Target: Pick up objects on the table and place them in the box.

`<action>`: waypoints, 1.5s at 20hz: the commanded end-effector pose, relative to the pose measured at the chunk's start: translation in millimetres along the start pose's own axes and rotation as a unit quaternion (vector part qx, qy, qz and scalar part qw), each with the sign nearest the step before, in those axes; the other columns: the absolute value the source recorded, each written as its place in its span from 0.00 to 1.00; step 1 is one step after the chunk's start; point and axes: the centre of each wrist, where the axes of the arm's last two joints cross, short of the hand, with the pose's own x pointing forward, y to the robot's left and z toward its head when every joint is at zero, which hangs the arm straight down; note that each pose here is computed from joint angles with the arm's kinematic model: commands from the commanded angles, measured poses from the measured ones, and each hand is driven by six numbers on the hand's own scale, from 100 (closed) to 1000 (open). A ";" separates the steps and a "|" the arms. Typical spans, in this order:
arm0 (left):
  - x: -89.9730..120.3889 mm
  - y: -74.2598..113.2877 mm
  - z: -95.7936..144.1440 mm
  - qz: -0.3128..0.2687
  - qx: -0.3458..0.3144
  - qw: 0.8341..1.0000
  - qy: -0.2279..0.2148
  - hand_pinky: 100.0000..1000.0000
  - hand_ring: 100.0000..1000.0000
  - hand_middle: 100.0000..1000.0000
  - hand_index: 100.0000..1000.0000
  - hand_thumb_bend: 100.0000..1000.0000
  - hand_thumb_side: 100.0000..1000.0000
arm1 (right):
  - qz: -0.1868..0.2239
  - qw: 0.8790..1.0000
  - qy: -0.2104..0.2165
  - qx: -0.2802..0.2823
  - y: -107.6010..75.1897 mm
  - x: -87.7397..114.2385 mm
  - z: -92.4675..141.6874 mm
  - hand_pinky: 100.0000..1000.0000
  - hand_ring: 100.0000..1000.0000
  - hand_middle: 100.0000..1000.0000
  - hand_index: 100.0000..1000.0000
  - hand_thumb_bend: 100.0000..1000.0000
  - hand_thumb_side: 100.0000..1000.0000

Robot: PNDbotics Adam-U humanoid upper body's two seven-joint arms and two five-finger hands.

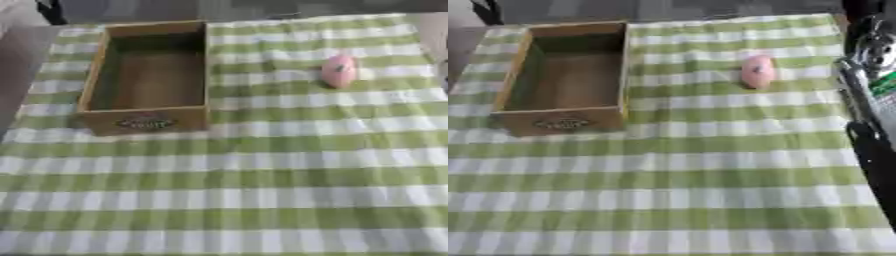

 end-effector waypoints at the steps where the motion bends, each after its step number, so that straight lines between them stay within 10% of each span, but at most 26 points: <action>1: 7.8 2.8 -5.2 -0.010 -0.006 1.000 -0.015 0.61 0.47 0.57 0.91 0.00 0.99 | 0.092 0.995 -0.047 -0.007 -8.1 9.5 -9.6 0.72 0.77 0.59 0.83 0.34 1.00; 5: 7.7 2.5 -5.3 -0.010 -0.008 1.000 -0.014 0.61 0.47 0.57 0.91 0.00 0.99 | 0.276 0.957 -0.087 0.027 -3.6 8.3 -20.6 0.72 0.78 0.66 0.87 0.52 1.00; 12: 7.6 2.0 -5.4 -0.008 -0.009 1.000 -0.012 0.62 0.48 0.57 0.91 0.00 0.99 | 0.483 0.848 -0.117 0.185 9.3 17.6 -40.7 0.73 0.80 0.72 0.90 0.71 0.95; 22: 7.2 0.9 -5.8 -0.005 -0.013 1.000 -0.011 0.62 0.48 0.57 0.91 0.00 0.99 | 0.578 0.738 -0.116 0.329 33.5 27.2 -61.2 0.73 0.80 0.77 0.98 0.65 0.63; 30: 6.9 0.6 -5.1 -0.004 -0.013 1.000 -0.009 0.62 0.48 0.57 0.91 0.00 0.99 | 0.585 0.696 -0.074 0.409 46.2 19.5 -73.1 0.75 0.84 0.79 0.99 0.60 0.47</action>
